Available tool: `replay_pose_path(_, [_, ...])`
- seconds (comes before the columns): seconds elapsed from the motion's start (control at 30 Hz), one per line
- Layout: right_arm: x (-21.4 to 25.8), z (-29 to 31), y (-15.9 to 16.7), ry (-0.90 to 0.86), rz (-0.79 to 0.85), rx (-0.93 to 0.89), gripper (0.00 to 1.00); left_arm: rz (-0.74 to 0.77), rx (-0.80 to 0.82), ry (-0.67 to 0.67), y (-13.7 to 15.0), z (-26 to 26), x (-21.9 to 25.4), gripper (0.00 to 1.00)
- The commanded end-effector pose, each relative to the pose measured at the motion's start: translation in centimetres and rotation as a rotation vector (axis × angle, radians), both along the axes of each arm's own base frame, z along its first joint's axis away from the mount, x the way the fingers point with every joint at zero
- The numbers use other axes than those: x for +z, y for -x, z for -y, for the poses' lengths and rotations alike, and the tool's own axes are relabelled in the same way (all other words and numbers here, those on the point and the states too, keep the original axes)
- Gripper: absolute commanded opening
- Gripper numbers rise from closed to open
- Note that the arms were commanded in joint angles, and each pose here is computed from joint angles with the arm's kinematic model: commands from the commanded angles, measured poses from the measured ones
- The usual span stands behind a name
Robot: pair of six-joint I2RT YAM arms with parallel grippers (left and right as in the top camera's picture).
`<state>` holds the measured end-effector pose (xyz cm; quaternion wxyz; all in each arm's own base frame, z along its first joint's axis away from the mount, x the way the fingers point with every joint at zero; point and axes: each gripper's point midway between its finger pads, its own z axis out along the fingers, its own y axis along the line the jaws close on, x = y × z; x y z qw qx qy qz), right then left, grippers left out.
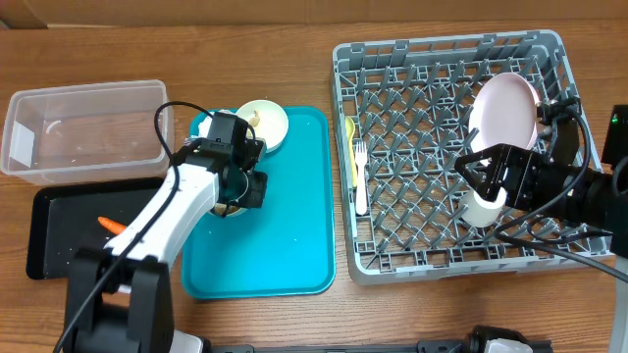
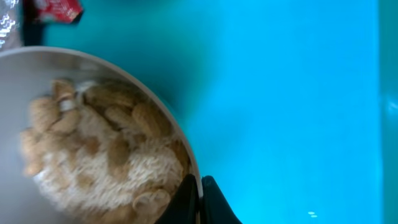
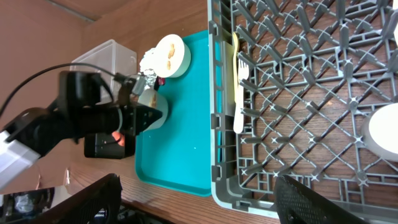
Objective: Sort waste into correct bins and load items into the dishwasher rack
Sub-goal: 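Carry the grey bowl over the black tray with the left gripper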
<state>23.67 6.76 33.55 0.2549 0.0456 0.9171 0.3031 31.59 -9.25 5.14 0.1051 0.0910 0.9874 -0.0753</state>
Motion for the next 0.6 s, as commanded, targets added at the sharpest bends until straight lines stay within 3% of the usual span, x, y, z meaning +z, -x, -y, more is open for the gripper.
replay_pose_path(0.0, [0.2, 0.0, 0.0, 0.000, 0.008, 0.000, 0.82, 0.049, 0.093, 0.064, 0.1, 0.5, 3.6, 0.04])
replay_pose_path(0.37, [0.2, 0.0, 0.0, 0.000, 0.006, 0.000, 0.82, 0.168, 0.310, 0.143, 3.8, -2.6, 11.4, 0.04])
replay_pose_path(0.57, [0.1, 0.0, 0.1, -0.001, 0.000, 0.000, 0.82, 0.257, 0.565, 0.151, 5.7, -10.0, 14.3, 0.04])
